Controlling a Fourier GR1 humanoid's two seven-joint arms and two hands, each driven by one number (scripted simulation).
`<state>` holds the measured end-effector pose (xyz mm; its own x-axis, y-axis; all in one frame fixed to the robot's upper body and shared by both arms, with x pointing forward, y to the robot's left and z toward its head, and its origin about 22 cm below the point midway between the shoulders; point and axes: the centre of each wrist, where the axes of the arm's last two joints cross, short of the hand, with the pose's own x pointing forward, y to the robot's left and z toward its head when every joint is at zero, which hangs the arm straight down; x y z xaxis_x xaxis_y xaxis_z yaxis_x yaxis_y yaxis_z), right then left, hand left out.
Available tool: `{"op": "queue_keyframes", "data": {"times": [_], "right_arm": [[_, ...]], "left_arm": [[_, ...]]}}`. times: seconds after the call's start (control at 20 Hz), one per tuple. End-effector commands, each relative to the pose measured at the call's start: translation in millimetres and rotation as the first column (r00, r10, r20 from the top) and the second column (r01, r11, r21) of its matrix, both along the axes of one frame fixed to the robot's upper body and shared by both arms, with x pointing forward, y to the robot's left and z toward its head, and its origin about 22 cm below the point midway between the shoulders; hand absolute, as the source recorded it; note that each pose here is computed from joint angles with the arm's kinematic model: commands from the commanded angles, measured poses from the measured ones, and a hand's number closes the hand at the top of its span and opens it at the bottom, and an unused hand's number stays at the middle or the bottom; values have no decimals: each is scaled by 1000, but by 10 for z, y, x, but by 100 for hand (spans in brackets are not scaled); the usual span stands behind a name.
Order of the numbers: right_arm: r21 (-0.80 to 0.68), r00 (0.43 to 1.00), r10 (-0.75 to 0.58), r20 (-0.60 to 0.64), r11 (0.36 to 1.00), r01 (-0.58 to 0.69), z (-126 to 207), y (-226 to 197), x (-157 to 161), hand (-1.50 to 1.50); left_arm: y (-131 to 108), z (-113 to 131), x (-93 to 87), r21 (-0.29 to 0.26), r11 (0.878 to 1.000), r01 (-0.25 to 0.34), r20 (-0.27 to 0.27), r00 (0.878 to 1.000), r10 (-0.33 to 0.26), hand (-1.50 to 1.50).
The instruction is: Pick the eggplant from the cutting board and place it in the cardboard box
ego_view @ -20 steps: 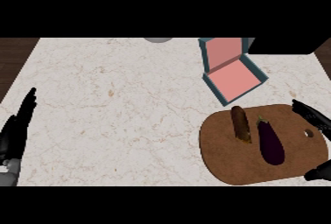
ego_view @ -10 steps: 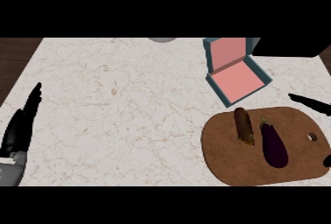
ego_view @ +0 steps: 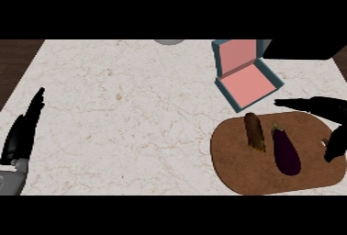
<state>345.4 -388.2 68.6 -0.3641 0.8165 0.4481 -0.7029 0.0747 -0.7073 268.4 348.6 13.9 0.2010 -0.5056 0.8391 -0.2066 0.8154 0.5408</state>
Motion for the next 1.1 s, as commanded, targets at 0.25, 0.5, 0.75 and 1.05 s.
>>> {"op": "queue_keyframes", "data": {"times": [0.25,0.5,0.75,1.05], "right_arm": [[-103,993,59,-100,992,-69,-204,149,123,-150],[-87,994,82,-78,992,-89,-129,252,96,-150],[-69,993,86,-79,993,-92,-289,215,20,-150],[6,985,137,-107,990,-137,-256,457,88,-150]], "left_arm": [[44,117,-23,-13,1000,0,1,1000,0,0],[172,28,-8,1,999,-33,-4,999,33,0],[53,122,-20,4,999,-39,-9,999,39,0],[-28,-123,-99,18,1000,-24,7,1000,24,0]]}}
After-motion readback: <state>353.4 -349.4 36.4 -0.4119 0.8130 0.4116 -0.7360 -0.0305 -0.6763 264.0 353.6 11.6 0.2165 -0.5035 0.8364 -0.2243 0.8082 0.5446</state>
